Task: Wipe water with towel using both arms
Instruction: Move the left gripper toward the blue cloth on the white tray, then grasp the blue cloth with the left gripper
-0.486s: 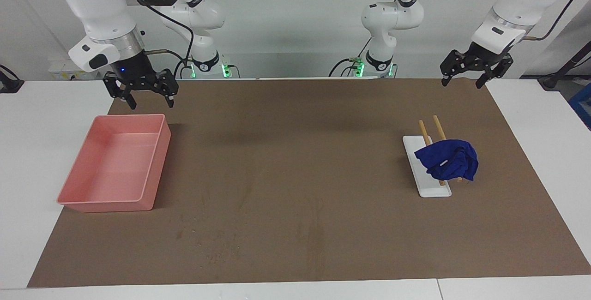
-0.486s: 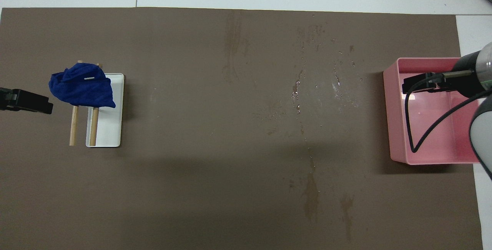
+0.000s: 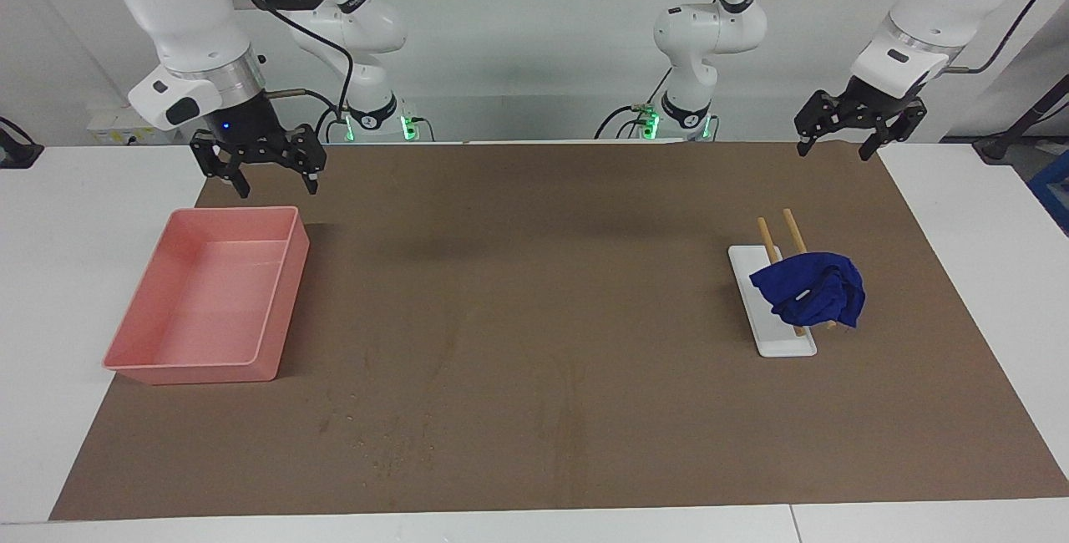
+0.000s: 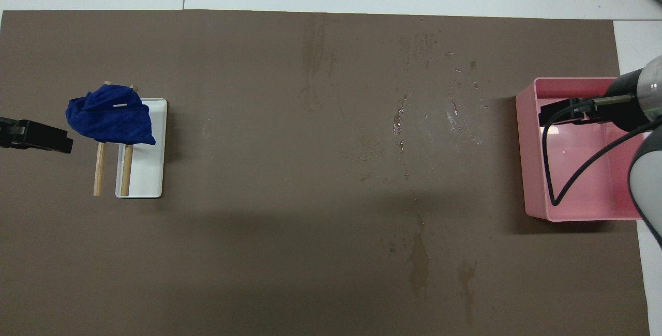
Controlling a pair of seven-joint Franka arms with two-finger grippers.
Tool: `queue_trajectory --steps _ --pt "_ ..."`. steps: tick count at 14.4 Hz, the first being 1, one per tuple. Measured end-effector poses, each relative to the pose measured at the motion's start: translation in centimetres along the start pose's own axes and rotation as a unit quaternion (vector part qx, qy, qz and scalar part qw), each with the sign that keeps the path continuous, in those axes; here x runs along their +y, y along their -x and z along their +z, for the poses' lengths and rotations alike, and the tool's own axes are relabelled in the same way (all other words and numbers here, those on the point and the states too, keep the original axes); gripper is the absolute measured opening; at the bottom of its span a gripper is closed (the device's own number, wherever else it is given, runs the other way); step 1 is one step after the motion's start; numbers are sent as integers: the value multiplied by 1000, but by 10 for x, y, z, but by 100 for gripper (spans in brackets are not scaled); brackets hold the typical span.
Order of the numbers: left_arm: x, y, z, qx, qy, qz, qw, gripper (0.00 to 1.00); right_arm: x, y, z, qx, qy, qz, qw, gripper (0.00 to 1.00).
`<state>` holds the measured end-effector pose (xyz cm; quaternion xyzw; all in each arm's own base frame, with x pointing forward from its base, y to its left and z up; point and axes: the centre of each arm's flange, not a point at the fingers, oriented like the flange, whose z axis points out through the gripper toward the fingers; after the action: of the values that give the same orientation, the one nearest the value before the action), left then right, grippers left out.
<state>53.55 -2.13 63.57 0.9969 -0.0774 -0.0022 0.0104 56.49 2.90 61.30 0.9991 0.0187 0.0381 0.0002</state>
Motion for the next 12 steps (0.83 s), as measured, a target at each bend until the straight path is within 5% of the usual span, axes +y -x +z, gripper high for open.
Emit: queue_trajectory --steps 5,12 --pt "-24 -22 48 82 -39 -9 996 100 -1 0 0 -2 0 -1 1000 100" --pt "-42 -76 168 96 -57 -3 994 100 -4 1 0 -3 -16 1 1000 100"
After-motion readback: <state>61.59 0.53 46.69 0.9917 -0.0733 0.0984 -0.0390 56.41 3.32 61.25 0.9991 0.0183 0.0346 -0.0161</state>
